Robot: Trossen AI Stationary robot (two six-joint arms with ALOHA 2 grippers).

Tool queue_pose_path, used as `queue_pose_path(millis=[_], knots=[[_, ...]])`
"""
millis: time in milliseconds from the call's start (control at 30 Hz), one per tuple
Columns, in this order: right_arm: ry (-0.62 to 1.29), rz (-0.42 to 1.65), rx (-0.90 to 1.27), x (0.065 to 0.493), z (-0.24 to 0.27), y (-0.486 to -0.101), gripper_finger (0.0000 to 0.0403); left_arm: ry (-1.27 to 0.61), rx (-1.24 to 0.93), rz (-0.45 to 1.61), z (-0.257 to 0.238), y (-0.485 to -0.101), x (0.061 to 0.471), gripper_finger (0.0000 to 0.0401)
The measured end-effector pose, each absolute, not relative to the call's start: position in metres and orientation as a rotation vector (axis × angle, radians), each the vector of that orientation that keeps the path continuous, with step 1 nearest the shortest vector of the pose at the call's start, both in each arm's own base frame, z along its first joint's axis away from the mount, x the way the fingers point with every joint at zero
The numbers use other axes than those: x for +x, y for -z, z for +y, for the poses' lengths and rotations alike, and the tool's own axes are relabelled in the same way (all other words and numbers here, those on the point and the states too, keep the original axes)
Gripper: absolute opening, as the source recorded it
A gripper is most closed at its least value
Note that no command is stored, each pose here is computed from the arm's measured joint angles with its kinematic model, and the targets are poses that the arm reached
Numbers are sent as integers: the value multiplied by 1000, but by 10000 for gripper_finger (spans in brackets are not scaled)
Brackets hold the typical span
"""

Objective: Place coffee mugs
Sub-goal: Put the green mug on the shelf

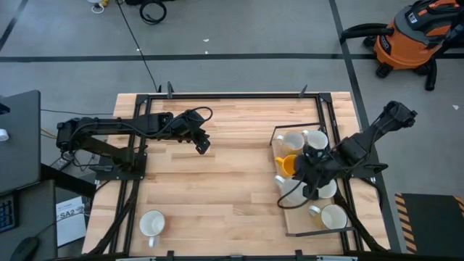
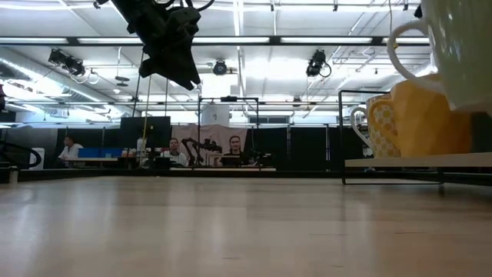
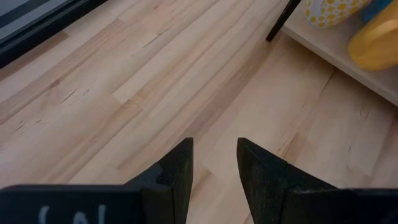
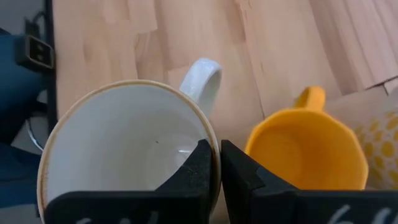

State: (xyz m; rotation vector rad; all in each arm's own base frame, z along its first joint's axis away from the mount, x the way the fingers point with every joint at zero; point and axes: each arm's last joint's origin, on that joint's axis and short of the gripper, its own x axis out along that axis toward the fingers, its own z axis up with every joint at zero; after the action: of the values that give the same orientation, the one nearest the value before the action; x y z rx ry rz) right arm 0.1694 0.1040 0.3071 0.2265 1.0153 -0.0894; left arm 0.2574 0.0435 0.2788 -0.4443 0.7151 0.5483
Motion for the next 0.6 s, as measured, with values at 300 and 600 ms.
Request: queue_pose_path(millis=[300, 600], knots=[[103, 1083, 179, 167, 104, -275, 26, -548, -444, 714, 44, -279, 257, 130], [43, 1101, 125, 167, 105, -274, 31, -548, -445, 714, 43, -279, 257, 130]])
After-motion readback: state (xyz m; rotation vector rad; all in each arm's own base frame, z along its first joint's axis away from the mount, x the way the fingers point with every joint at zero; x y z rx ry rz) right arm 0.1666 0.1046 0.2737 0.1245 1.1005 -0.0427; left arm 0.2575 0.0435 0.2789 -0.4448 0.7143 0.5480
